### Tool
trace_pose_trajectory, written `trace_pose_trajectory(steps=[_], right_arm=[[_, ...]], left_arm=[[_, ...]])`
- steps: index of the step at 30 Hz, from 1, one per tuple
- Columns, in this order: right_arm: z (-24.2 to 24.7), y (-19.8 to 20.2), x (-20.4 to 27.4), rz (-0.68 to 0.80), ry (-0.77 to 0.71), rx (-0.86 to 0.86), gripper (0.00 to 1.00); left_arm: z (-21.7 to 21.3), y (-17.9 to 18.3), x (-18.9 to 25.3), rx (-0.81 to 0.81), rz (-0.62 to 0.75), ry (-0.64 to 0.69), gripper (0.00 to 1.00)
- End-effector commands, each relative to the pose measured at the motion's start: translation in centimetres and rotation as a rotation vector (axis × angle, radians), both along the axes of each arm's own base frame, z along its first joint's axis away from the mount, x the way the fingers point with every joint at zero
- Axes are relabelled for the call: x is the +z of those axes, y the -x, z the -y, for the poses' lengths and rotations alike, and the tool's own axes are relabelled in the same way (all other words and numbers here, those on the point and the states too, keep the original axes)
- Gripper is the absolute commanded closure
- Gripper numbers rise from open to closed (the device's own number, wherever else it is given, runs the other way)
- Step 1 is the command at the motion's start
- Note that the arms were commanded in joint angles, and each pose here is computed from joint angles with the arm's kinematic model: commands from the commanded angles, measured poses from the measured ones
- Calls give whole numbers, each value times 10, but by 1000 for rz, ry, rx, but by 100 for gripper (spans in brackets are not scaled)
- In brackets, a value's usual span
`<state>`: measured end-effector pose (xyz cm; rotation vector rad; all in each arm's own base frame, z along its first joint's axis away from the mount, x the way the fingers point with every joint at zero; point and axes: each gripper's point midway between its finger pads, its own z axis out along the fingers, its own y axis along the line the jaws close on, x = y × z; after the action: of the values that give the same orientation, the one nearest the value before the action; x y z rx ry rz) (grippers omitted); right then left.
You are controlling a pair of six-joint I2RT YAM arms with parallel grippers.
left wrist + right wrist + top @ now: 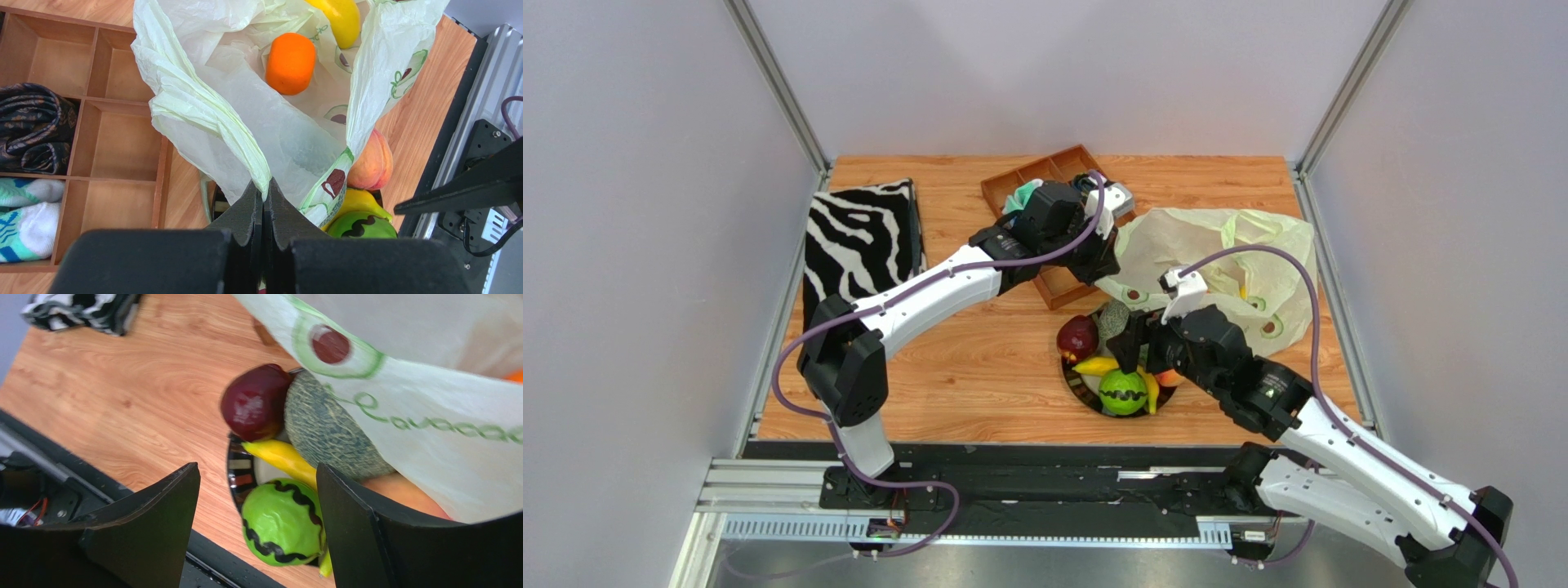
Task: Place the fruits into the plastic bag
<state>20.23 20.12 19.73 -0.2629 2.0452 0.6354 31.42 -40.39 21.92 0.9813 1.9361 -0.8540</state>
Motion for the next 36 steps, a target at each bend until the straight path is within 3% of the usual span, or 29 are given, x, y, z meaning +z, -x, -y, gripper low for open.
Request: trace_pose_trajectory(steps=[1,5,14,24,36], right_arm=[[46,-3,-21,-65,94,-241,25],[84,3,-38,-110,203,-396,23],[104,2,-77,-221,313,-446,18],[87,-10,-89,-256,240,-387,12],[87,-10,-106,-283,263,-369,9]], left_arm=[[6,-3,20,-11,19,47,100],[7,-2,20,-13,19,49,100],[7,-1,22,-17,16,54,100],[6,-1,26,-15,23,60,100],[6,-2,24,-14,23,56,100]])
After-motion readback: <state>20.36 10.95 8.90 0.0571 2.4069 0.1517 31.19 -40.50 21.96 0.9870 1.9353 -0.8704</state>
